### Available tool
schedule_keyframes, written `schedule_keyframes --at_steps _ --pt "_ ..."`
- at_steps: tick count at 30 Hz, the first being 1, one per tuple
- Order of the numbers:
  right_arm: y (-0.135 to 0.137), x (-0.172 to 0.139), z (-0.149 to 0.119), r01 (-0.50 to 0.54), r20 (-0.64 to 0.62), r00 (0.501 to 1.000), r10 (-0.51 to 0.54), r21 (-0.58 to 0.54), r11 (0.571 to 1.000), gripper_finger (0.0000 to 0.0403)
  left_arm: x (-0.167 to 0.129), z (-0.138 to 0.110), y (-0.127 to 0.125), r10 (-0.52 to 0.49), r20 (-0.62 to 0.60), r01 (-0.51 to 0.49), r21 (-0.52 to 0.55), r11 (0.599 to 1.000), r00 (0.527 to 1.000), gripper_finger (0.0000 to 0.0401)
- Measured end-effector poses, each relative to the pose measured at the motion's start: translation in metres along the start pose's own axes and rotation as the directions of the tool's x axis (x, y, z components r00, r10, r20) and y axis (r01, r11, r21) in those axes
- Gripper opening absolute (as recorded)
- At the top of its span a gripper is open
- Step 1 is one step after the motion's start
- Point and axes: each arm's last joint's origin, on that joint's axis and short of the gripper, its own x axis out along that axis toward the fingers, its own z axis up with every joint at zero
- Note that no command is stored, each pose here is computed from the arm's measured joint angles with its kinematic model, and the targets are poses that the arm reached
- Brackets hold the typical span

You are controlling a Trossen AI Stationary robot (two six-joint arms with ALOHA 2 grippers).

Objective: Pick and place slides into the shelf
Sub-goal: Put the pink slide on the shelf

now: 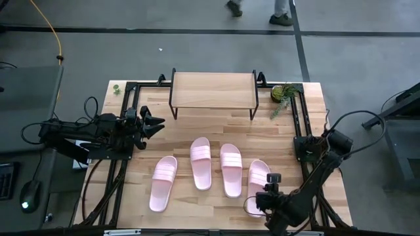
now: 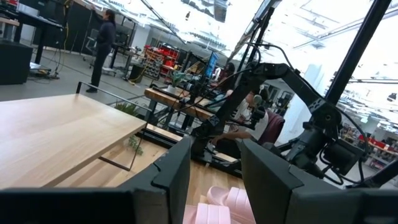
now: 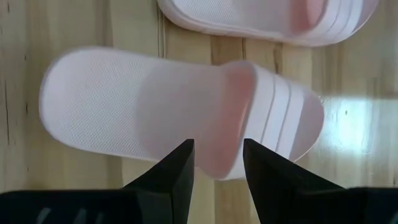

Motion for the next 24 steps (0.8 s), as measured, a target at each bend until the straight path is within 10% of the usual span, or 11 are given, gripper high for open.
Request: schedule_keyframes --at_steps 24 --pt "0.006 0.028 -0.006 0.178 -0.042 0.983 -0.179 -0.019 0.984 0.0128 0.0 0.0 0.0 0.0 0.0 0.0 0.0 1.0 1.0 0.0128"
